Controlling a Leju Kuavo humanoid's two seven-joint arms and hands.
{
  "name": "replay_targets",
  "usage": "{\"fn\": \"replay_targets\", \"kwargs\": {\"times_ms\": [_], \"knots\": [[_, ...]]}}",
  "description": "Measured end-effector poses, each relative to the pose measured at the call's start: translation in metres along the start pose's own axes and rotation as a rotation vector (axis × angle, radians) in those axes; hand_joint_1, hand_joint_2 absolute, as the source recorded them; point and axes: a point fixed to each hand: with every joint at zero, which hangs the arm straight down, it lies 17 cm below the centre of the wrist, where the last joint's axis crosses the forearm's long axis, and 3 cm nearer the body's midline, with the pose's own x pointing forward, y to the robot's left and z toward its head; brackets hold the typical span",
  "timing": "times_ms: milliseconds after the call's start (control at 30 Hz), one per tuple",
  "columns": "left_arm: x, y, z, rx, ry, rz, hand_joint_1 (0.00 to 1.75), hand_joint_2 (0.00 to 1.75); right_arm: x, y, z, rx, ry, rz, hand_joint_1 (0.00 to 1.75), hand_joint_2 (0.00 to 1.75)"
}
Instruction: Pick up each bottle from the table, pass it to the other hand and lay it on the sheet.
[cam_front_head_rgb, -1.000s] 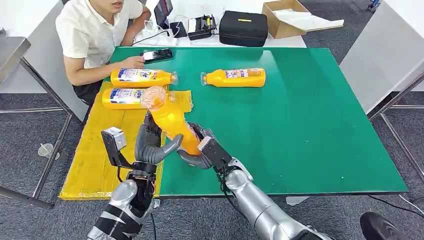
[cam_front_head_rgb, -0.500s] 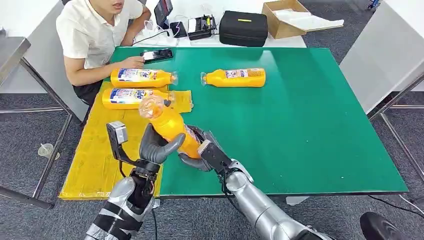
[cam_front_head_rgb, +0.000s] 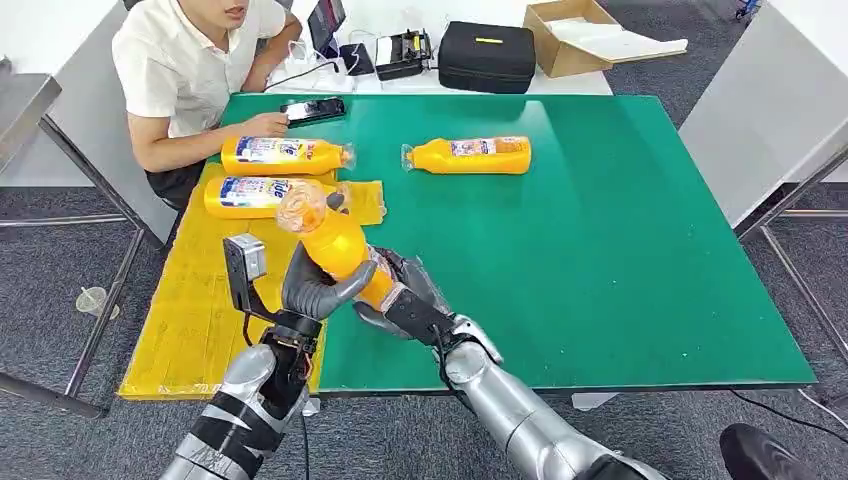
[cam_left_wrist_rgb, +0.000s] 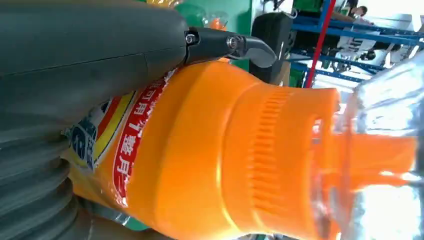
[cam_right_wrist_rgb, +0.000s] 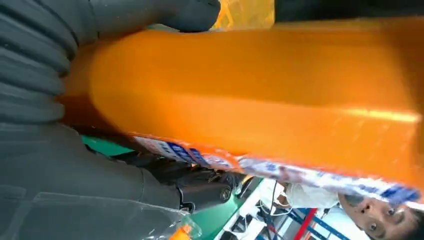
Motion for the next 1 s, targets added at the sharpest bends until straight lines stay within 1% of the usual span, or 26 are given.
{"fn": "replay_targets", "kwargs": {"times_ms": [67, 100, 133, 167, 200, 267, 333, 467, 567, 600, 700, 800, 867, 900, 933, 1000], "knots": [[0.002, 0.003, -0.001, 0.013, -0.022, -0.040, 1.75, 1.75, 0.002, 0.001, -0.002, -0.001, 0.001, -0.011, 1.55, 1.75], [0.003, 0.006, -0.002, 0.027, -0.037, -0.072, 1.75, 1.75, 0.003, 0.002, -0.003, 0.001, 0.000, -0.024, 1.43, 1.75], [0.005, 0.007, -0.002, 0.040, -0.055, -0.101, 1.75, 1.75, 0.004, 0.003, -0.003, 0.001, -0.002, -0.040, 1.01, 1.75], [0.007, 0.009, -0.002, 0.054, -0.070, -0.135, 1.75, 1.75, 0.006, 0.003, -0.004, 0.000, -0.004, -0.057, 0.44, 1.75], [0.007, 0.010, -0.003, 0.063, -0.079, -0.149, 1.75, 1.75, 0.007, 0.004, -0.005, -0.001, -0.006, -0.073, 0.00, 1.75], [0.010, 0.009, -0.003, 0.069, -0.094, -0.152, 1.75, 1.75, 0.010, 0.005, -0.006, -0.011, -0.012, -0.107, 0.00, 1.75], [0.011, 0.008, -0.003, 0.069, -0.100, -0.113, 1.75, 1.75, 0.014, 0.007, -0.008, -0.024, -0.020, -0.134, 0.00, 1.75], [0.014, 0.011, 0.000, 0.099, -0.112, -0.027, 1.75, 1.75, 0.017, 0.008, -0.011, -0.067, -0.020, -0.131, 0.00, 1.75], [0.018, 0.012, 0.002, 0.114, -0.127, -0.007, 1.75, 1.75, 0.019, 0.009, -0.013, -0.079, -0.017, -0.145, 0.00, 1.75], [0.019, 0.012, 0.003, 0.116, -0.130, -0.004, 1.75, 1.75, 0.019, 0.009, -0.013, -0.081, -0.018, -0.146, 0.00, 0.00], [0.023, 0.015, 0.004, 0.135, -0.149, -0.017, 1.75, 1.75, 0.017, 0.005, -0.014, -0.106, -0.007, -0.132, 0.00, 0.00], [0.040, 0.024, 0.006, 0.184, -0.213, -0.084, 1.75, 1.75, 0.003, -0.008, -0.005, -0.203, 0.036, -0.070, 0.00, 0.00], [0.051, 0.034, 0.009, 0.224, -0.248, -0.128, 1.75, 1.75, -0.007, -0.014, 0.006, -0.253, 0.056, -0.058, 0.00, 0.00], [0.057, 0.041, 0.011, 0.250, -0.267, -0.179, 1.66, 1.75, -0.013, -0.019, 0.013, -0.284, 0.067, -0.048, 0.00, 0.00], [0.061, 0.048, 0.015, 0.282, -0.284, -0.255, 1.75, 1.75, -0.019, -0.023, 0.020, -0.313, 0.080, -0.034, 0.00, 0.00], [0.074, 0.068, 0.026, 0.382, -0.338, -0.557, 1.75, 1.75, -0.031, -0.038, 0.038, -0.400, 0.102, 0.049, 0.00, 0.00]]}}
